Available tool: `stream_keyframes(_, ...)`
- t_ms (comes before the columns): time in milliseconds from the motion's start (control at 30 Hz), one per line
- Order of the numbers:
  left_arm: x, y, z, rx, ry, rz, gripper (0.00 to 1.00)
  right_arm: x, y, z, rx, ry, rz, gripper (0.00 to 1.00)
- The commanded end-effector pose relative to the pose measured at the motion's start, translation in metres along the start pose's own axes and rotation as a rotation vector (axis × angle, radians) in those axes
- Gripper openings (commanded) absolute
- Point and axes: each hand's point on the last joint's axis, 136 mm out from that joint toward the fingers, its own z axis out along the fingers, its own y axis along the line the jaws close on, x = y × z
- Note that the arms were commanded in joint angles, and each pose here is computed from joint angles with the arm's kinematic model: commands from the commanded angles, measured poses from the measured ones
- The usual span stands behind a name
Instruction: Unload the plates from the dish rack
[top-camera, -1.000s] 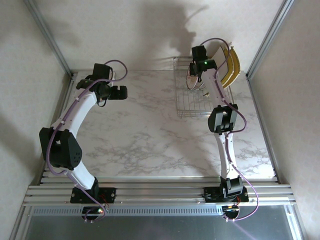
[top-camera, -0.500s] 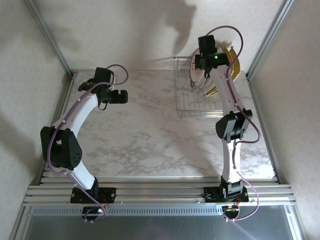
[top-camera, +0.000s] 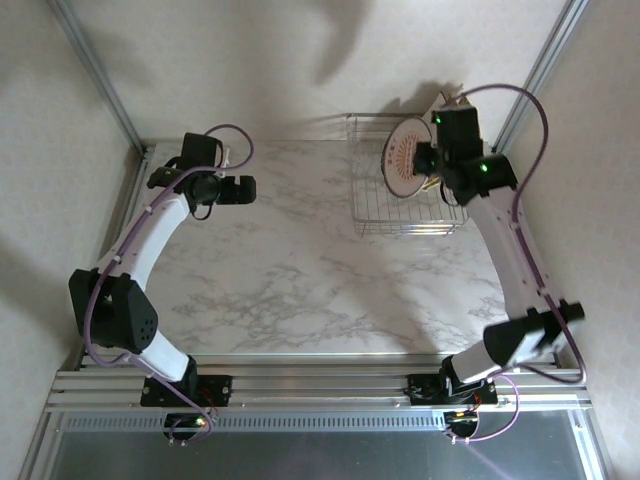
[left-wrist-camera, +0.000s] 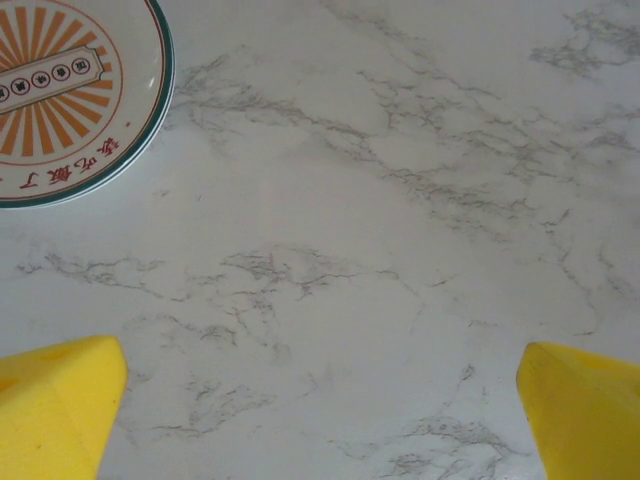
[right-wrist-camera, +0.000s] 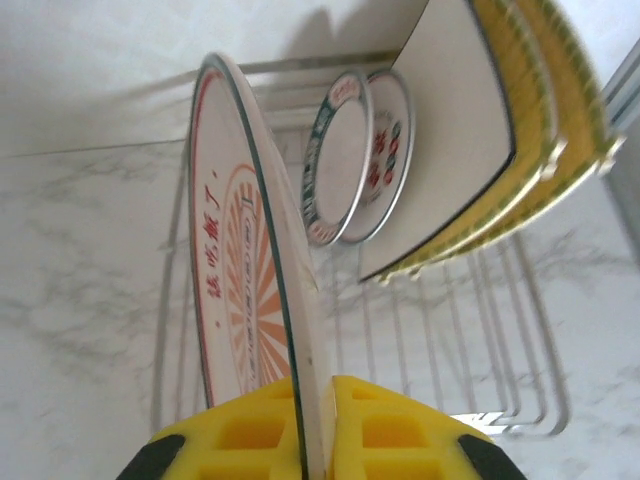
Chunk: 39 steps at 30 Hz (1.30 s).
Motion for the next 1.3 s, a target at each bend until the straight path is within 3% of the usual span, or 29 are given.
stream_keyframes(0, 0.004, -0.001, -0.009, -0.011, -0.01, -0.006, 0.99, 0.015, 0.016, -0.014, -0.197, -0.018, 0.123, 0.0)
stream_keyframes(267, 0.01, -0.018, -0.009, 0.013, -0.013, -0.004, 0.99, 0.071, 0.059, -0.013, -0.723, 0.051, 0.35, 0.0)
stream_keyframes(433, 0.014, -0.028, -0.006, 0.041, -0.009, -0.003, 0.99, 0.087, 0.077, 0.002, -0.933, 0.07, 0.477, 0.0)
stream_keyframes(600, 0.013, -0.054, -0.009, 0.163, -0.013, 0.028, 1.0, 0.092, 0.079, 0.016, -0.954, 0.078, 0.502, 0.0)
stream_keyframes(967, 0.001, -0.15, -0.043, 0.752, -0.101, -0.01, 1.0, 0.08, 0.103, 0.034, -0.924, 0.118, 0.443, 0.0)
stream_keyframes(1267, 0.001, -0.17, -0.04, 0.896, -0.099, -0.068, 0.92, 0.069, 0.136, 0.039, -0.963, 0.151, 0.387, 0.0)
